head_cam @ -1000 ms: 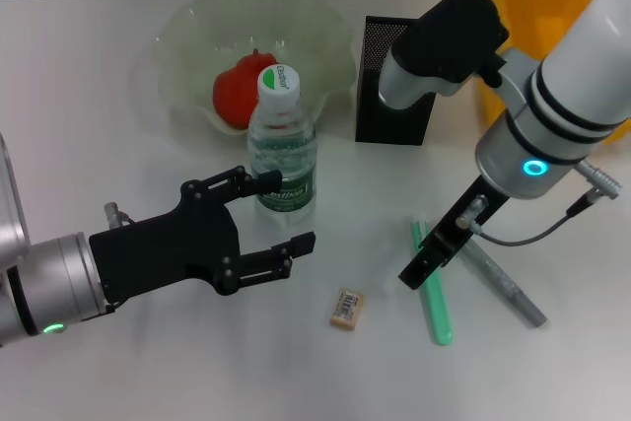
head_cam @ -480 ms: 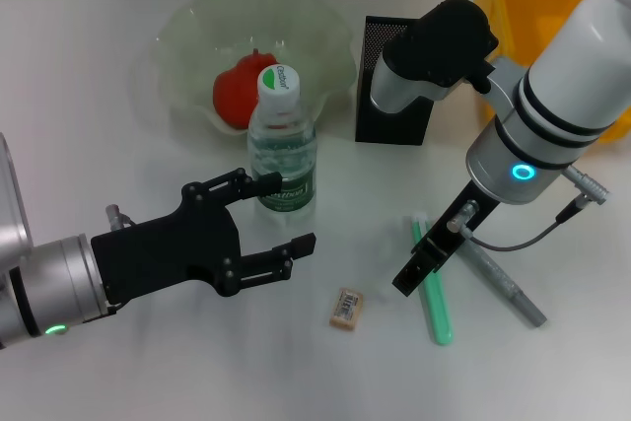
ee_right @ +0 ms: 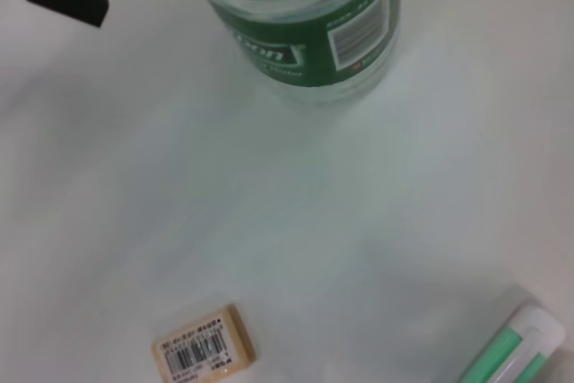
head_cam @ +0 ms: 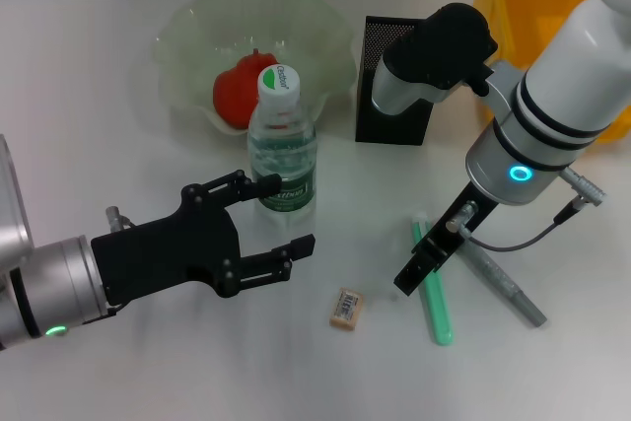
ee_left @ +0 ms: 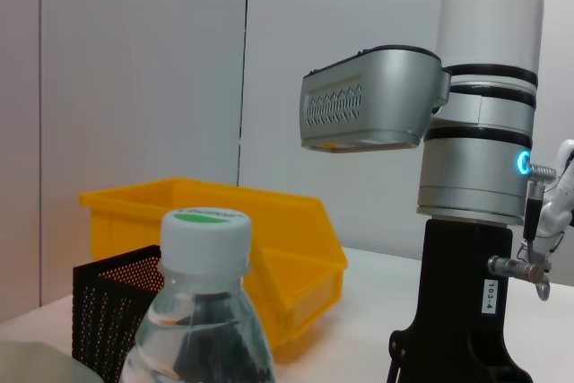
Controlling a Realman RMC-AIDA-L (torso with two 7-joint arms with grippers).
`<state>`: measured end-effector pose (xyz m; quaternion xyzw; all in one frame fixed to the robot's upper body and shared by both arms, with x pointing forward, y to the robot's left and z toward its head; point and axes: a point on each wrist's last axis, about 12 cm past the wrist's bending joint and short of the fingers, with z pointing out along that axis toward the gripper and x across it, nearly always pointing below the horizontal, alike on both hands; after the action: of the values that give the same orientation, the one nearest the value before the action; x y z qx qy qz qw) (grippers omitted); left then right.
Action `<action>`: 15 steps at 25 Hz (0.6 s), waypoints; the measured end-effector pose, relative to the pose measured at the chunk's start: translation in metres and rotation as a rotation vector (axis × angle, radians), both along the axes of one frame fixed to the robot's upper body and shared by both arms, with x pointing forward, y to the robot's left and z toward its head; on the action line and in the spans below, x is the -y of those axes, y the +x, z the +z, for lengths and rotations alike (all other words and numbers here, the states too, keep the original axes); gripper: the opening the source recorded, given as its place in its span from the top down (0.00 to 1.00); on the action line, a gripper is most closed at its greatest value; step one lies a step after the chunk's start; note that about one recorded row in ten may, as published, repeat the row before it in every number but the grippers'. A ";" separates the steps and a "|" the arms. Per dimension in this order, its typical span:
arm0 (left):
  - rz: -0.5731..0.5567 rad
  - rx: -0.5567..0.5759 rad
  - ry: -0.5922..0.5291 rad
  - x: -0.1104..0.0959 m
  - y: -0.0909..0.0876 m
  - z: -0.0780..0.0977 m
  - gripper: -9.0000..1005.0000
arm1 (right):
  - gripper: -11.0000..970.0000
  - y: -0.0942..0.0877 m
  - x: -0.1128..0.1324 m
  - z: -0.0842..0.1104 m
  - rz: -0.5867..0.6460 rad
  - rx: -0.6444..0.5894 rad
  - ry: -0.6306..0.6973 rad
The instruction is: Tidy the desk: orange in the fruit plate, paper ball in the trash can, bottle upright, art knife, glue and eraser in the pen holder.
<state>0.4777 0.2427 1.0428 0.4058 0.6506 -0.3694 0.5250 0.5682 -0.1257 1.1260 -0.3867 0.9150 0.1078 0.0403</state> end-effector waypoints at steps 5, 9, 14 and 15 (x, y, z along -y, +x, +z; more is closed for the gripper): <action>0.001 -0.006 0.001 0.000 0.000 -0.001 0.22 | 0.14 0.001 -0.001 0.000 -0.006 0.003 0.000; 0.000 -0.007 0.005 0.000 0.000 -0.003 0.22 | 0.34 0.003 -0.002 -0.002 -0.010 -0.007 -0.011; 0.000 -0.007 0.005 0.001 0.000 -0.004 0.22 | 0.44 0.005 -0.003 -0.004 -0.011 -0.011 -0.016; 0.000 -0.007 0.005 0.001 0.000 -0.004 0.22 | 0.46 0.005 -0.003 -0.004 -0.011 -0.011 -0.017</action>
<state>0.4772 0.2419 1.0392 0.4060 0.6532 -0.3692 0.5217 0.5729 -0.1227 1.1221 -0.3816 0.9181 0.1018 0.0327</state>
